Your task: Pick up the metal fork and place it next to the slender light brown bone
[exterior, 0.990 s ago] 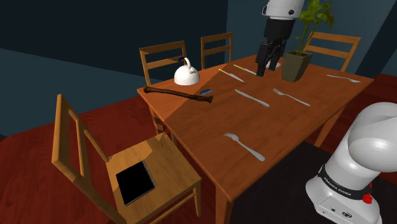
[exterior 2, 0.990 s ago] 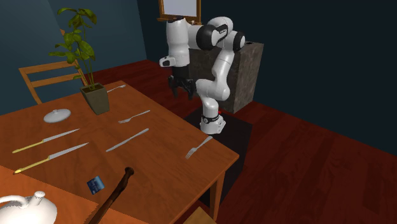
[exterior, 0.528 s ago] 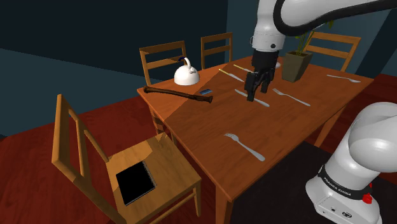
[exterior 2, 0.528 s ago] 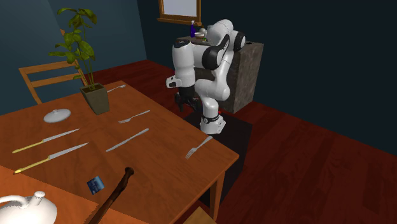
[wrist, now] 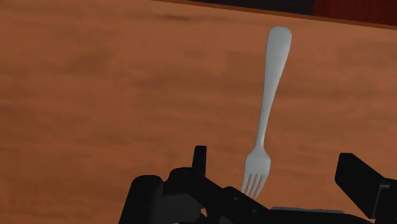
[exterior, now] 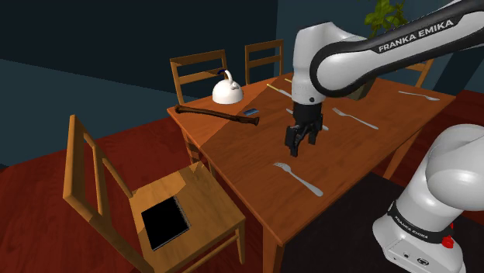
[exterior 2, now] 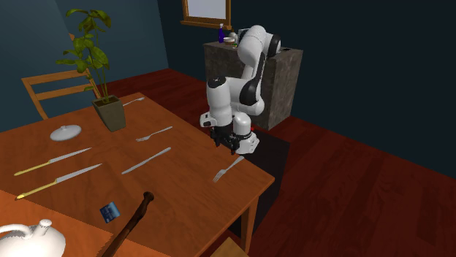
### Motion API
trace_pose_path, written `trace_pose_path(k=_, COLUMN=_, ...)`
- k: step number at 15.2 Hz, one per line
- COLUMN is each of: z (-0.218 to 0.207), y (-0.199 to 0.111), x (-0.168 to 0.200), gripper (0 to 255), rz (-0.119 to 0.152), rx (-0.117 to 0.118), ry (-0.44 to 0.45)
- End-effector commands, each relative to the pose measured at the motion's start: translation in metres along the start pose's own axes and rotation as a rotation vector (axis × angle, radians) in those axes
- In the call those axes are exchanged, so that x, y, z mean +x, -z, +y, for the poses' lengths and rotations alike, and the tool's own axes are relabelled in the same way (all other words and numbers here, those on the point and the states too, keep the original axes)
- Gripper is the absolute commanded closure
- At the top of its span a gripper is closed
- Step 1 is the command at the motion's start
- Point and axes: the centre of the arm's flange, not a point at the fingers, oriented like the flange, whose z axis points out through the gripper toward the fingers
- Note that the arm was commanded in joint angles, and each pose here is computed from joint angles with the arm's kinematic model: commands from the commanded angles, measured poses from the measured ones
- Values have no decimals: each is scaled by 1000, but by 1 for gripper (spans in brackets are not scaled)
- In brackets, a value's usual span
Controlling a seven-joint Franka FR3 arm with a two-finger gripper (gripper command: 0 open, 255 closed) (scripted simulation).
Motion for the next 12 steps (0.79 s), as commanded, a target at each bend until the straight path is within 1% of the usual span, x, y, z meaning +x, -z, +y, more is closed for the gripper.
trace_pose_path(k=1, z=-8, y=-27, x=-1, gripper=0, rz=-17, rx=-5, ry=-15)
trace_pose_path(k=4, z=-21, y=-61, x=1, gripper=0, rz=-42, rx=-11, ry=-34)
trace_pose_path(k=12, z=-21, y=-101, x=0, gripper=0, rz=-42, rx=-11, ry=-34)
